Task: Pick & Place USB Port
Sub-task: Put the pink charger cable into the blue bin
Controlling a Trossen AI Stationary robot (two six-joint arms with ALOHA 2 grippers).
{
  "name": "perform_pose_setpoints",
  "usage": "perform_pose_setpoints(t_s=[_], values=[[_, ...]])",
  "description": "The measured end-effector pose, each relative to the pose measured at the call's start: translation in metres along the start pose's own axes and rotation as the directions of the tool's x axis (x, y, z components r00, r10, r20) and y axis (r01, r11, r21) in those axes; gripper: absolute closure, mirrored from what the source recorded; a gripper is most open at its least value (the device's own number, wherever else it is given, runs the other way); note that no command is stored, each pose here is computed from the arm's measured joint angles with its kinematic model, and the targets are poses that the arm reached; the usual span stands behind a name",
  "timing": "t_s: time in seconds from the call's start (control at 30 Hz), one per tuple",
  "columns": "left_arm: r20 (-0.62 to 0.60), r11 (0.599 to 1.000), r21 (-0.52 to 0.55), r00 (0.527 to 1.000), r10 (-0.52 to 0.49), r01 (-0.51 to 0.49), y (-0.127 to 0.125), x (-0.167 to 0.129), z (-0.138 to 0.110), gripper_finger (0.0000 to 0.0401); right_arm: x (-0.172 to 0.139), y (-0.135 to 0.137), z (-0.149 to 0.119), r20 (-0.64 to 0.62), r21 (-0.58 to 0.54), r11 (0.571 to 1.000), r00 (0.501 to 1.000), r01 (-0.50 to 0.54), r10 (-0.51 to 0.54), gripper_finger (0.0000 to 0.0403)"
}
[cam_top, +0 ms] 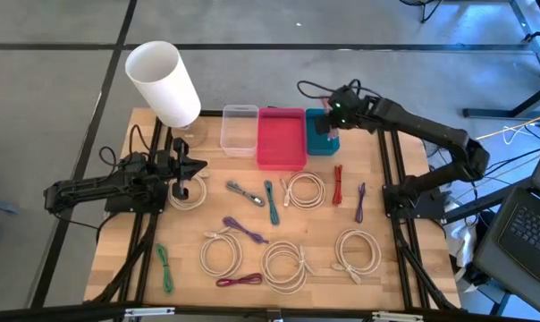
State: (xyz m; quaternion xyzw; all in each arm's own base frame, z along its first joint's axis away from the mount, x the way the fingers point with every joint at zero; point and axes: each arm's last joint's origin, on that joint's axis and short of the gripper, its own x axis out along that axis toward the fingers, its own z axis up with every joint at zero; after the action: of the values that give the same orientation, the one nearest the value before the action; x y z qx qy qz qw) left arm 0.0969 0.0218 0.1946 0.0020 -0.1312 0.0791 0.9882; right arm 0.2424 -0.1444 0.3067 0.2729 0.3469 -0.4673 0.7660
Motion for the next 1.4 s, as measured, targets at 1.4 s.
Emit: perform_pose_setpoints(t_s=[1.4], values=[[0.0, 1.0, -0.002, 1.0, -0.003, 0.003, 0.0, 0.0, 0.0, 0.0397, 0.164, -0.006, -0.005, -0.397, 0.22, 0.971, 0.918, 0.096, -0.001, 0.0403]])
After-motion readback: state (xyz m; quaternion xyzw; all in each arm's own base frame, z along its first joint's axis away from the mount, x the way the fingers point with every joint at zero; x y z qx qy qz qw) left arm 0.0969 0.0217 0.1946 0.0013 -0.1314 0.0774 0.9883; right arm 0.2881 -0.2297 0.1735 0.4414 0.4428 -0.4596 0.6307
